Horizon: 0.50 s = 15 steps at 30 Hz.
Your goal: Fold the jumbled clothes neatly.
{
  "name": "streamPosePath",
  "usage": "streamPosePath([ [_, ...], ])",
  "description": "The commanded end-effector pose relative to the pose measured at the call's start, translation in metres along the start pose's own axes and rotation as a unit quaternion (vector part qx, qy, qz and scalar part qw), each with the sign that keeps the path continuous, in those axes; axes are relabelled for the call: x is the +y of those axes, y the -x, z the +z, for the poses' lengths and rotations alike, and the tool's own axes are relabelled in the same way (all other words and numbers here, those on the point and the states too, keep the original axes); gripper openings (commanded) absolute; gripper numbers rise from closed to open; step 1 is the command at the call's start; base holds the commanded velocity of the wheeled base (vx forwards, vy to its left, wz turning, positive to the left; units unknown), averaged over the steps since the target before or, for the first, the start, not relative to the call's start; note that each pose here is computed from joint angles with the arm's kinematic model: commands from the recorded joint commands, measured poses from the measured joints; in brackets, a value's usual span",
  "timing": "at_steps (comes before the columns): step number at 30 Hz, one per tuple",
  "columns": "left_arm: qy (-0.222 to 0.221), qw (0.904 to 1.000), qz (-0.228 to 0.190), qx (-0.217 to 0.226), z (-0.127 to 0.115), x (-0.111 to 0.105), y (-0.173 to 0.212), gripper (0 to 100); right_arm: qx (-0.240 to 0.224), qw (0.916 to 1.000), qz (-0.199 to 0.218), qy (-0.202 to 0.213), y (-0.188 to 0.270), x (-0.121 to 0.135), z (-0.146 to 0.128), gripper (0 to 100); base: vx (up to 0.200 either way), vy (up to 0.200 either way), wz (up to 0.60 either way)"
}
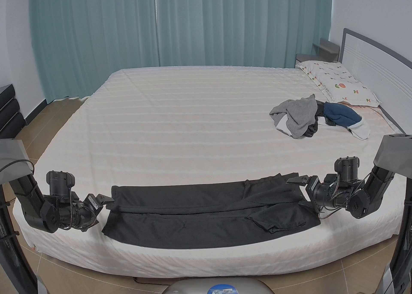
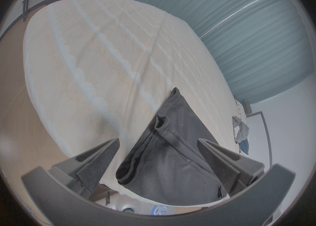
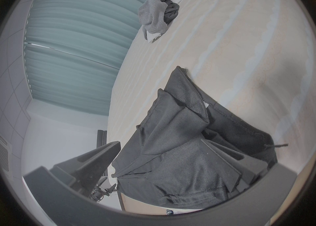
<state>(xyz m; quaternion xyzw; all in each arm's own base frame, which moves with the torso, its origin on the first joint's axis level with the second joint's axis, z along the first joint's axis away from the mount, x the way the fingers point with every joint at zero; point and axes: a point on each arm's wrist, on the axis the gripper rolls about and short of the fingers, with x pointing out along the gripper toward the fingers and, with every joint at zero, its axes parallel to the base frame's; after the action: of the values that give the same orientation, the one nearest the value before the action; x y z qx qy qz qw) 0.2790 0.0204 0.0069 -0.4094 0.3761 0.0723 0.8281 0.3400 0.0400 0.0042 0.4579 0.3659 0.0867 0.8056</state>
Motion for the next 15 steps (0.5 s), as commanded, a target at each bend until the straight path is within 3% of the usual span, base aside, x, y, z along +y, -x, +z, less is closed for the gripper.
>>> streamPosePath([
  [1, -0.018, 0.9993, 0.021, 0.025, -0.0191, 0.0139, -0.0035, 100, 0.0, 1.0, 0.0, -0.001, 0.0003, -0.0011, 0.001, 100, 0.0, 0.0, 0.0],
  [14, -0.028, 0.9988, 0.018, 0.035, -0.0261, 0.0103, -0.0031, 100, -0.003, 1.0, 0.006, 0.003, -0.0025, -0.0026, 0.0006, 100, 0.0, 0.0, 0.0],
  [15, -0.029, 0.9987, 0.019, 0.037, -0.0266, 0.0106, -0.003, 0, -0.006, 0.9999, 0.008, 0.005, -0.0028, -0.0029, 0.0006, 100, 0.0, 0.0, 0.0],
])
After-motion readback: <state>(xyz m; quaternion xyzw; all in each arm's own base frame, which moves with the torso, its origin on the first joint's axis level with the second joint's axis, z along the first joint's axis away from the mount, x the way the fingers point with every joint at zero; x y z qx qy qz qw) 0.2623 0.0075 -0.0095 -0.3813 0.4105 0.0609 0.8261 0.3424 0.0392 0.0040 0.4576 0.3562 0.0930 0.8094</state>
